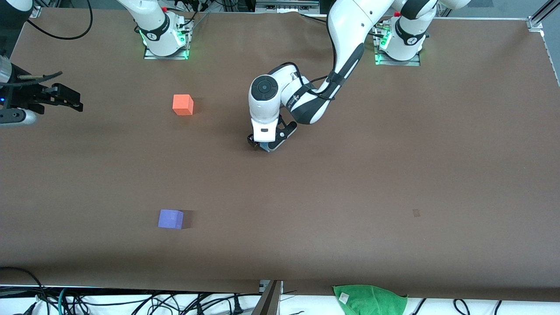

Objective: Place blue block between orange and purple blocks
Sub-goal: 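Carry the light-blue cube with the left gripper toward the table middle, then release the cube and lift the left gripper away, then lower the right gripper onto the light-blue cube while the left gripper retracts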

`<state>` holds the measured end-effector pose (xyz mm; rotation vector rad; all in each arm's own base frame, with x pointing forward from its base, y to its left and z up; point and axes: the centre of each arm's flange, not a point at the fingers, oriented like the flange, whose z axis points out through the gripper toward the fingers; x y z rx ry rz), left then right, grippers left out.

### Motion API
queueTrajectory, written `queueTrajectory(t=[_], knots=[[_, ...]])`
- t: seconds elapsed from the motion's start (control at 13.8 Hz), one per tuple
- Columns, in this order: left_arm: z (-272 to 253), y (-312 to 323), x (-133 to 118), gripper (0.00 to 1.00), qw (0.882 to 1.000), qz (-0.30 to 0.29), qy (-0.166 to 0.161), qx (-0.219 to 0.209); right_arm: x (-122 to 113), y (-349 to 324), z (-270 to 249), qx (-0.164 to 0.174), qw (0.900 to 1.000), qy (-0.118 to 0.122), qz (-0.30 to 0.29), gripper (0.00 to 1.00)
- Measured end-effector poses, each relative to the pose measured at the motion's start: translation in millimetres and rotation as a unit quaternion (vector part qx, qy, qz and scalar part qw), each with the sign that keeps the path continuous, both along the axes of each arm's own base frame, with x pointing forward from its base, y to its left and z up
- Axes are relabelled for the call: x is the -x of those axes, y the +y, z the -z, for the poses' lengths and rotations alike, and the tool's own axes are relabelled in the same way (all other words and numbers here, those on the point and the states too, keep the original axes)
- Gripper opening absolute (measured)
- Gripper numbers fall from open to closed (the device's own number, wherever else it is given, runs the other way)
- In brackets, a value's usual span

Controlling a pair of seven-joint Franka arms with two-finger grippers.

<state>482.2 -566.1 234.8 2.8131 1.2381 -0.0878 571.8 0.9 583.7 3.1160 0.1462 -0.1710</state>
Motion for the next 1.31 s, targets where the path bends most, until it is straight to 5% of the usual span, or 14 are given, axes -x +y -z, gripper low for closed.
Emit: queueTrajectory(t=[0.29, 0.51, 1.02, 1.31], knots=[[-19, 8, -15, 1.0, 1.0, 0.011, -0.024, -0.016, -3, 2, 5, 0.0, 1.0, 0.004, -0.002, 1.0], [-47, 51, -45, 1.0, 0.998, 0.046, -0.007, -0.051, -5, 5, 10, 0.0, 1.0, 0.008, -0.005, 1.0], [-150, 237, -141, 1.0, 0.992, 0.072, 0.012, -0.101, -17, 9, 41, 0.002, 0.999, 0.033, 0.016, 1.0], [-187, 348, -154, 1.0, 0.987, 0.123, 0.016, -0.099, -24, 76, 72, 0.014, 0.998, 0.048, 0.046, 1.0]])
